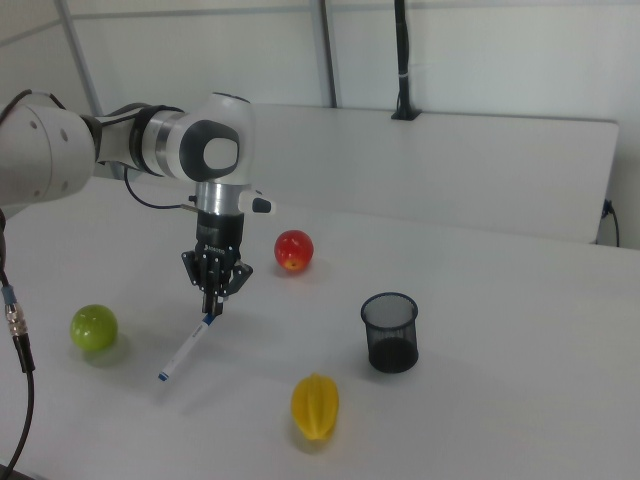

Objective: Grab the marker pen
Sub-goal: 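Carry the marker away from the cup and lower it to the table, then open the gripper, release the marker and raise the gripper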

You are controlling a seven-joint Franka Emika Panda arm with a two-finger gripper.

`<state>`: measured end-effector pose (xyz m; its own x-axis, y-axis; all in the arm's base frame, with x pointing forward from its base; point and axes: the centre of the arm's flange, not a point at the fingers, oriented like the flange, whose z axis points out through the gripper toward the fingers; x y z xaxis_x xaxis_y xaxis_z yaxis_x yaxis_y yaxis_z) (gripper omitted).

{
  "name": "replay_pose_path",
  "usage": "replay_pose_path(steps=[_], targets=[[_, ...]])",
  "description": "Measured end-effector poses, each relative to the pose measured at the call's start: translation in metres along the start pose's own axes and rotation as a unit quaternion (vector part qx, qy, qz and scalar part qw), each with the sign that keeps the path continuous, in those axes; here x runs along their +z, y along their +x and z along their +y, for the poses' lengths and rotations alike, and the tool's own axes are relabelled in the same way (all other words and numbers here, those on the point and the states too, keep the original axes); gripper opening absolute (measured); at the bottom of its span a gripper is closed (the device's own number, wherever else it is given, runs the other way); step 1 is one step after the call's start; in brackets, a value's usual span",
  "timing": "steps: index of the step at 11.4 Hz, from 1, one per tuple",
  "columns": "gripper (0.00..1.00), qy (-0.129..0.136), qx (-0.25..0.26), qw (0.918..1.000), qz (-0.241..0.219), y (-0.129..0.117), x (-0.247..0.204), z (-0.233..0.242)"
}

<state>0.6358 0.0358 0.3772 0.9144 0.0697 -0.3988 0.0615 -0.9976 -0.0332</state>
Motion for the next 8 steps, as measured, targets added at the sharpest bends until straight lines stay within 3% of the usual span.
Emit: replay_pose_path(steps=[6,8], targets=[[0.21,-0.01,0.004,0.9999,0.011,0.014,0.012,-0.004],[0.37,-0.017,0.005,0.9998,0.01,0.015,0.014,-0.003]])
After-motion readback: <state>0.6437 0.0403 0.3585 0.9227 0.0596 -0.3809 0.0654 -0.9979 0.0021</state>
